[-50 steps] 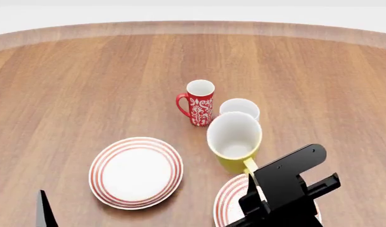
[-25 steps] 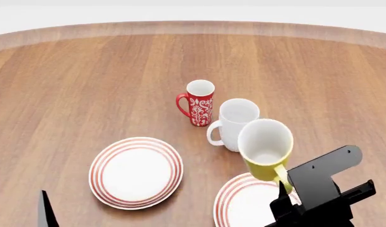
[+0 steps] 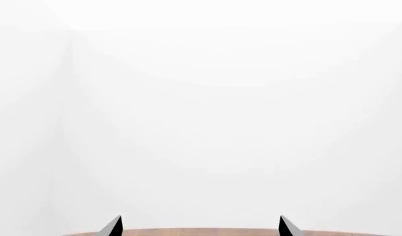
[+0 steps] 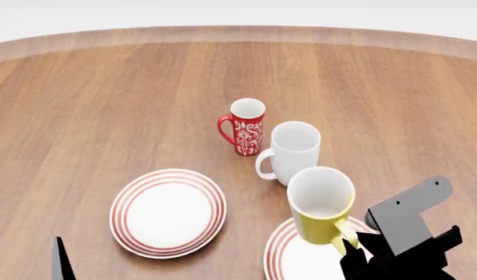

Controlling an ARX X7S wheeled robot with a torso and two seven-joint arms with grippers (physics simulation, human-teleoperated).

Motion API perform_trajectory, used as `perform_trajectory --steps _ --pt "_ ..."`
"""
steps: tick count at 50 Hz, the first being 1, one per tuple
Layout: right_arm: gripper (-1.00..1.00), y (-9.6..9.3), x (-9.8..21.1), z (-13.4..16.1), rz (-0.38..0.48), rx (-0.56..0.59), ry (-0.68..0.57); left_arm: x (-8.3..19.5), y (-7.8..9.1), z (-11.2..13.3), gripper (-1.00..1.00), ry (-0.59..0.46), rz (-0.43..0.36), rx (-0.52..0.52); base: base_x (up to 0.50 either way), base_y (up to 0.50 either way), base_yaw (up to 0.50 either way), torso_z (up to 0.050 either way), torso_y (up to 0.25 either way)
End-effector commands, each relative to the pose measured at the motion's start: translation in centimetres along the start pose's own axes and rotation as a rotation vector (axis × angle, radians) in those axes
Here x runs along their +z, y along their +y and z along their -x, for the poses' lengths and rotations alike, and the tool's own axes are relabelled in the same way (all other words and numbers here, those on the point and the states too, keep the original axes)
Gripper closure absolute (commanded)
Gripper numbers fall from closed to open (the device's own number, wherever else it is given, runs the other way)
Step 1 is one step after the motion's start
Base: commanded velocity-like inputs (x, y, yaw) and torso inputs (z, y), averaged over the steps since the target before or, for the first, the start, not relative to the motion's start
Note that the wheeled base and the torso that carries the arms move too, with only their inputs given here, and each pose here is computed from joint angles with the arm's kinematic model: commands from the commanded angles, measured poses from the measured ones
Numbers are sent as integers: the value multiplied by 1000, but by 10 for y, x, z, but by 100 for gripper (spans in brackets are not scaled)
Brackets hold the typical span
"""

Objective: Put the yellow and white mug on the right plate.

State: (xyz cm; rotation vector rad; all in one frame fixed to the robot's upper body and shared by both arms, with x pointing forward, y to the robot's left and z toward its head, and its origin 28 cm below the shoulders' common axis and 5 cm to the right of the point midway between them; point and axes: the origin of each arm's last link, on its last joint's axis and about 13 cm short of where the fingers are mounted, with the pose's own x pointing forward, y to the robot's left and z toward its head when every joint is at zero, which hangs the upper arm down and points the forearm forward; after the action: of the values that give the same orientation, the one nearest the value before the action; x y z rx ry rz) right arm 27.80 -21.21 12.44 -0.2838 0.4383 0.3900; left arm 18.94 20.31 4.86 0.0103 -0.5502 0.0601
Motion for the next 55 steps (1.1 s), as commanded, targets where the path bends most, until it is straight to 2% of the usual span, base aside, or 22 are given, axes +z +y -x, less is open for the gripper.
perform_trajectory --steps 1,12,31,55 --pt "100 -12 -8 2 24 16 73 0 -1 1 -100 2 -3 -5 0 0 0 0 0" --pt "100 -20 -10 -3 45 -22 103 0 -1 1 -100 3 -4 -8 0 0 0 0 1" --pt "100 -18 -16 -14 57 0 151 0 0 1 -100 4 -6 -12 0 0 0 0 0" --pt "100 -30 -3 -25 53 -44 156 -1 0 1 -100 8 -7 -10 0 0 0 0 0"
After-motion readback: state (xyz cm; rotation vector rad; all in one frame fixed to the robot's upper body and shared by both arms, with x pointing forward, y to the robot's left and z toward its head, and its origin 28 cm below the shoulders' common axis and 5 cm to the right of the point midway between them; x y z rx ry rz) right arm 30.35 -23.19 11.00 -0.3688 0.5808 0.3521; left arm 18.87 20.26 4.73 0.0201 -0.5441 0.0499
